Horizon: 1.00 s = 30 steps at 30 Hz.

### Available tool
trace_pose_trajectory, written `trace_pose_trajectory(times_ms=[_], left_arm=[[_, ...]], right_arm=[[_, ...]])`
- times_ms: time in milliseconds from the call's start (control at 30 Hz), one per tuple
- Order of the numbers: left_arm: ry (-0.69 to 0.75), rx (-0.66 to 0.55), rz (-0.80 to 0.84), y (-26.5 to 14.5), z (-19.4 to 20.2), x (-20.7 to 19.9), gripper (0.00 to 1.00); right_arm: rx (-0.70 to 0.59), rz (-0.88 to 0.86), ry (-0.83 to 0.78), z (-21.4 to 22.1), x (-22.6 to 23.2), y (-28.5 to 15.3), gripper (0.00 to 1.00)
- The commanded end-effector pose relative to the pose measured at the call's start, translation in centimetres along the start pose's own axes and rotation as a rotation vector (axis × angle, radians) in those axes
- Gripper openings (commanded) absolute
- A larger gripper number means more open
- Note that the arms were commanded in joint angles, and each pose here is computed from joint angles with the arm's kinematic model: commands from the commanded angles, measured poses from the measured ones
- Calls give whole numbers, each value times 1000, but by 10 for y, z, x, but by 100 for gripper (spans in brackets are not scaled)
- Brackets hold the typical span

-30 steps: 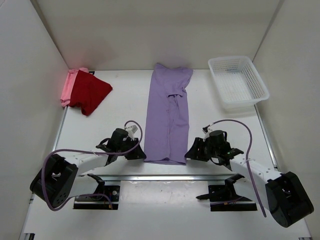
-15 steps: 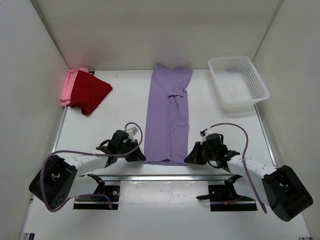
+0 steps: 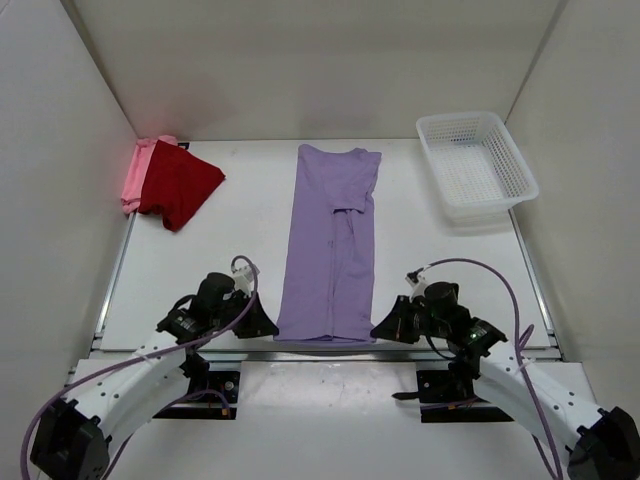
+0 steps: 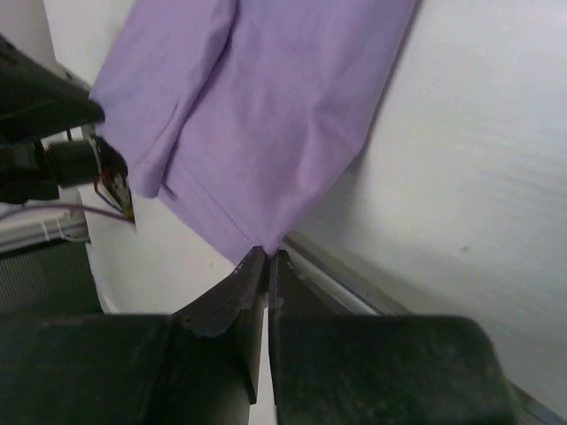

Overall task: Fold and stack the t-shirts
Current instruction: Grab the bottom of the folded rectangular tshirt with both arms, then fold the folded rectangular tshirt in 1/3 of the way

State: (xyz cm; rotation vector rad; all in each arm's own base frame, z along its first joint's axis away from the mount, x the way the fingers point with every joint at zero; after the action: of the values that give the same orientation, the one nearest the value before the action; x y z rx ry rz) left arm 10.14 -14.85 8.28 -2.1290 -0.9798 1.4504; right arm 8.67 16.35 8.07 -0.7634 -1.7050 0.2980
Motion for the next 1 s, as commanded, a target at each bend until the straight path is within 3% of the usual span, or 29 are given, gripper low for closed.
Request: trace_pose_trajectory(times_ms=[0,167,300,467,633,733,967], left_arm=[[-8,-26,39,-9,-28,-21,0],[38,-139,-11,-1,-99,-37,0],[11,-221,-146,18,-169,-14,0],[-19,-272,-210,43,-231,2,0],[-95,-289,-263,70,-265,27,0],[-91,-297,-243,82,-291,25,0],[-85,-280,-257,115,-303,36,0]], right_arm=[[-65,-3,-53,-34,11,-9,0],[-172,75,-169,-114,23,-10,0],[-275,135,-226,-187,24,-5,0],[-292,182,-195,-255,4,18,0],[-340,189,-179,-311,-2,27,0],[-309,199,-164,-327,-15,41,0],[-292,217,-113,-343,-45,62,0]])
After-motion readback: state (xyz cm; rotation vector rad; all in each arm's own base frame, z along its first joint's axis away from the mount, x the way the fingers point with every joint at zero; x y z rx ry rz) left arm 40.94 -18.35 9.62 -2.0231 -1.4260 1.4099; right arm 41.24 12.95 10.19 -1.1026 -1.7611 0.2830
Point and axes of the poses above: each gripper's point midway between its finger pads, its own y axis out along the fingers, its own x axis along the line the jaws close on, z = x × y, the point moved 5 cm from there along -y, back along the fingers, and after that the axes turned 1 degree about y, right-handed, at the moved point
